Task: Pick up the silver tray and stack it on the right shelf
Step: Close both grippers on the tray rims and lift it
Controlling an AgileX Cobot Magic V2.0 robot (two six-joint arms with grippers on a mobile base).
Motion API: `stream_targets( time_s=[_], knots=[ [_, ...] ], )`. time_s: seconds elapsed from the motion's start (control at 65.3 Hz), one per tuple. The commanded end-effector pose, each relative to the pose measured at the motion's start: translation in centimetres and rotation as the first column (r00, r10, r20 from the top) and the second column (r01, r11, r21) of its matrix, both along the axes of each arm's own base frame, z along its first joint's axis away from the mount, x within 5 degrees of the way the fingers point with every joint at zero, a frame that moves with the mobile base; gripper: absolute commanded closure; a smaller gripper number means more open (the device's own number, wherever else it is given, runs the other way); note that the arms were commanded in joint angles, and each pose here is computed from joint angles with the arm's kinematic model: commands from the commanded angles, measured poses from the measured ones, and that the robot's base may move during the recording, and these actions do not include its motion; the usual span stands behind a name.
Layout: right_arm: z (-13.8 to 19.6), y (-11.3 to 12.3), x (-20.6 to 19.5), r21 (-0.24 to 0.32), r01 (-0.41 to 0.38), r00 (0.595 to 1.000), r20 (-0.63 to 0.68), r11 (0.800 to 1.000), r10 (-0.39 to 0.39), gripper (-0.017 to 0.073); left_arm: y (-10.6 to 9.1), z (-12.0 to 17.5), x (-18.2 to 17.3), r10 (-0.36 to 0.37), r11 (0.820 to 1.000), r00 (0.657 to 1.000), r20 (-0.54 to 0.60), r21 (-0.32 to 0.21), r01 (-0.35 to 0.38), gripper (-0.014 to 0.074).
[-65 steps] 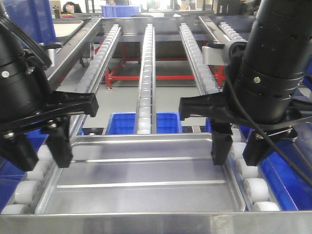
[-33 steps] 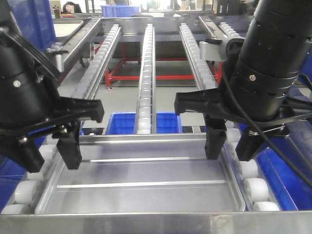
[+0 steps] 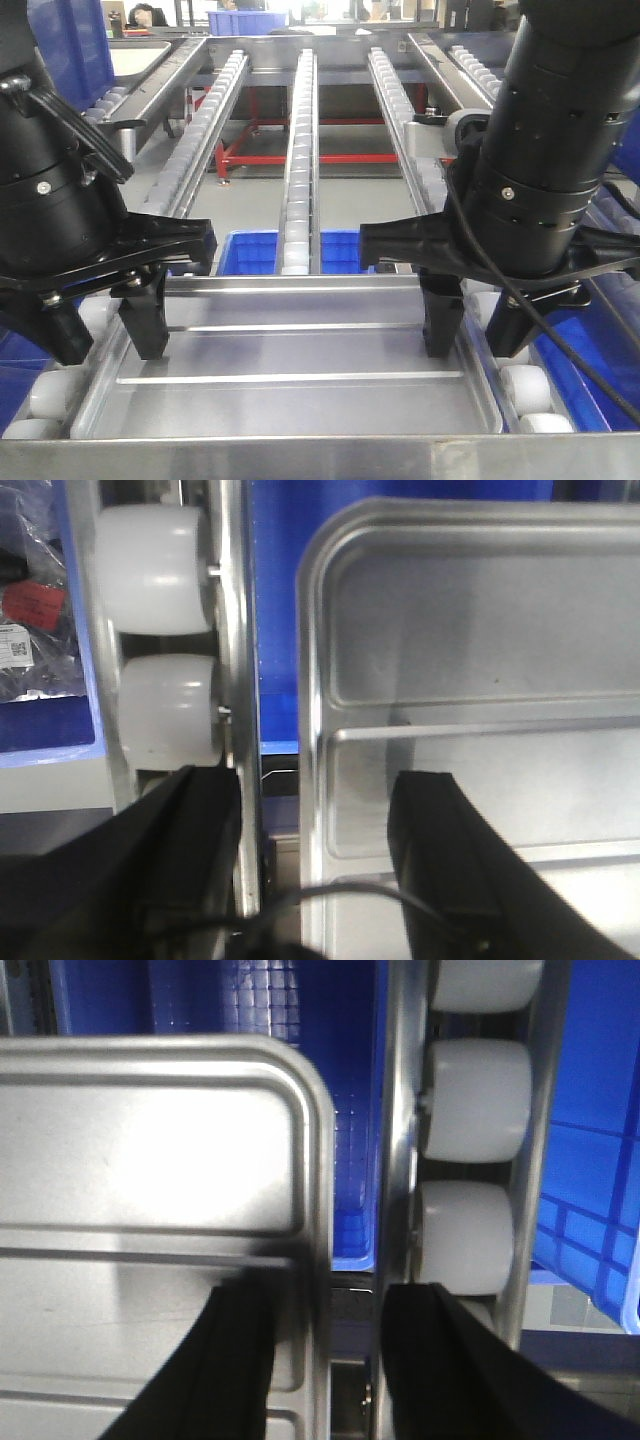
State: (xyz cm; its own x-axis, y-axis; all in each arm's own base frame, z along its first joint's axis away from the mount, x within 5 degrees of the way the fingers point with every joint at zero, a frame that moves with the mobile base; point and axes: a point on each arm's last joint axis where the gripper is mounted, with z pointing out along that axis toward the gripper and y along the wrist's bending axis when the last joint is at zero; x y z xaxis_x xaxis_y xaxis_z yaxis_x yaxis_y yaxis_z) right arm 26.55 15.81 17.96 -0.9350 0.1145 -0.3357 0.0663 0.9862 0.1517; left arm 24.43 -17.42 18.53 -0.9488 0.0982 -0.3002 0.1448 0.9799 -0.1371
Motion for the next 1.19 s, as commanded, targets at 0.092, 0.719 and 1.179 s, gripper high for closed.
stream_targets(
  time_s=[0.092,0.719,1.179],
  knots=[
    [1.21,0.35,0.58,0.025,-0.018,0.998,0.057,1.0,0.017,0.0177,-0.49,1.8,0.31,0.003,0.999,0.998,0.069,-0.053,0.001,0.034],
    [1.16,0.33,0.56,0.022,-0.017,0.998,0.053,1.0,0.016,0.0177,-0.49,1.78,0.32,0.003,0.999,0.998,0.068,-0.053,0.001,0.0486],
    [1.16,0.29,0.51,0.016,-0.015,0.999,0.045,1.0,0.014,0.0502,-0.44,1.75,0.25,0.003,0.999,0.998,0.06,-0.047,0.0,0.0694]
  ],
)
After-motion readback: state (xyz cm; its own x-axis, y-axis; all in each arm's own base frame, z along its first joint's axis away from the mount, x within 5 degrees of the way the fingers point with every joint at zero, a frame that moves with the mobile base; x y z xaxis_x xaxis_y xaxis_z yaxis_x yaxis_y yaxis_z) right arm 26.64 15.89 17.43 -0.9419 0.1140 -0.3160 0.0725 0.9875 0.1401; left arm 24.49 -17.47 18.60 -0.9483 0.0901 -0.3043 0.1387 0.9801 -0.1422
